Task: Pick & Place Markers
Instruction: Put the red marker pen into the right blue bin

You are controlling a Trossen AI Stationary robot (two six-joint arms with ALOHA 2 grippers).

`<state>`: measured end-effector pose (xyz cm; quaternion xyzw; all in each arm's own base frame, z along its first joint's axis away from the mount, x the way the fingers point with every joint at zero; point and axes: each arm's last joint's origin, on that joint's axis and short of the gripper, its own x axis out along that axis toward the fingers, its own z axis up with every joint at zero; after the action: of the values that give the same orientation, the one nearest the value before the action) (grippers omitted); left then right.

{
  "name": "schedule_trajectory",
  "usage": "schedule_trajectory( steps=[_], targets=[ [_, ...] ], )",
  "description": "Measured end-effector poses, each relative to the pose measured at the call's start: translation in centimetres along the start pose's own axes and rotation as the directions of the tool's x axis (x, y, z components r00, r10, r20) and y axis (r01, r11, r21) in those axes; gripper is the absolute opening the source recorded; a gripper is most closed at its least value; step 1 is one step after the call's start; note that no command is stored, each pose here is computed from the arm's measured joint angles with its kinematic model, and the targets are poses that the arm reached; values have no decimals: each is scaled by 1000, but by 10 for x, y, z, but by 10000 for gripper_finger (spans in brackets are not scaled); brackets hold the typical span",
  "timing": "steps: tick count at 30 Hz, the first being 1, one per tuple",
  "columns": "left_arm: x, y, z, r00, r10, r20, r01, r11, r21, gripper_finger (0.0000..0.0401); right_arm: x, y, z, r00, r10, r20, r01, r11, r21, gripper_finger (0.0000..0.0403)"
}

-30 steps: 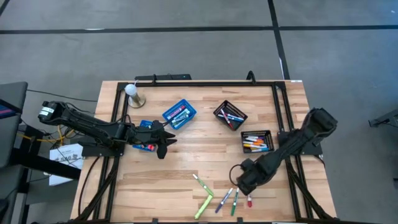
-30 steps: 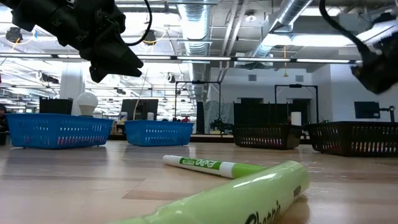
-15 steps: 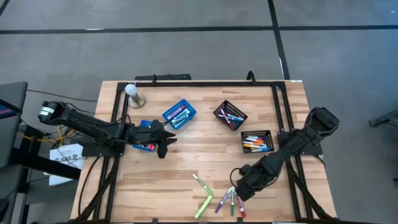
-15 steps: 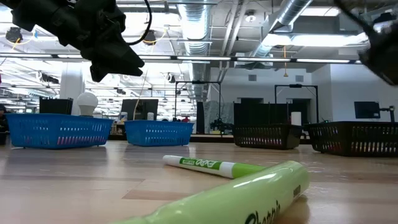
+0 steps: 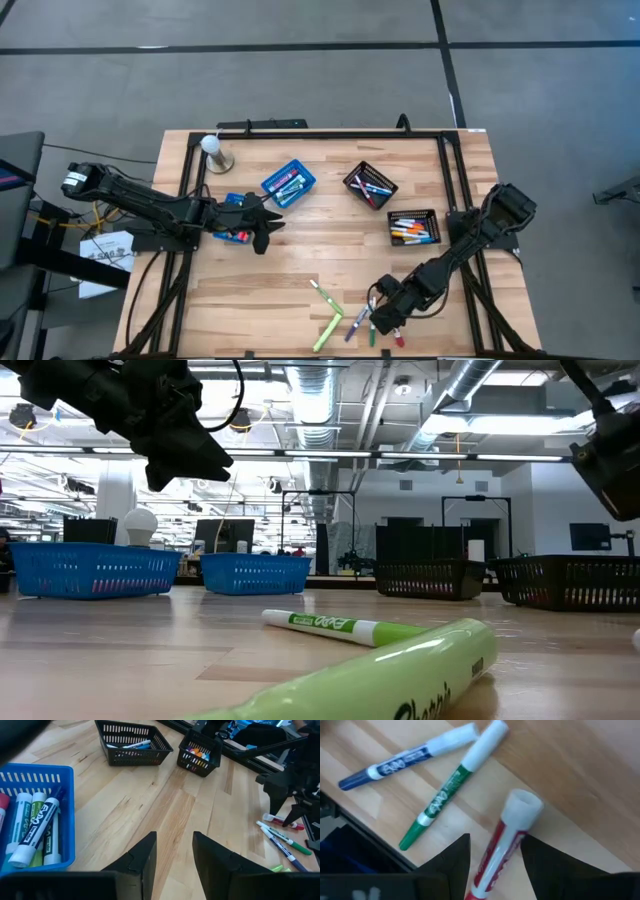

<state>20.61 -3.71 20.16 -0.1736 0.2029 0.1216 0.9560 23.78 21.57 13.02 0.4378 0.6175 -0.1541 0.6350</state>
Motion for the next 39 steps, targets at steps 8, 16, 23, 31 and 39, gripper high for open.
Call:
schedule_trajectory(
  steps=[8,16,23,31,39],
  targets=[
    [0,0,0,1000,-1,2,1,1000,-1,121,13,-6,7,996,-88,-8,88,996,-5,134],
    [0,0,1,1000,-2,5,2,1000,-2,121,3,-5,23,999,-35,30,37,996,-86,46],
    [0,-1,1,1000,-6,11,6,1000,-4,121,-36,5,49,974,100,205,-58,978,-199,67],
    [0,-1,2,1000,-13,25,13,1000,9,121,-89,0,95,852,160,499,93,891,-444,56],
    [0,-2,3,999,-16,30,15,1000,7,121,-127,-25,166,614,15,789,473,793,-384,68]
  ],
)
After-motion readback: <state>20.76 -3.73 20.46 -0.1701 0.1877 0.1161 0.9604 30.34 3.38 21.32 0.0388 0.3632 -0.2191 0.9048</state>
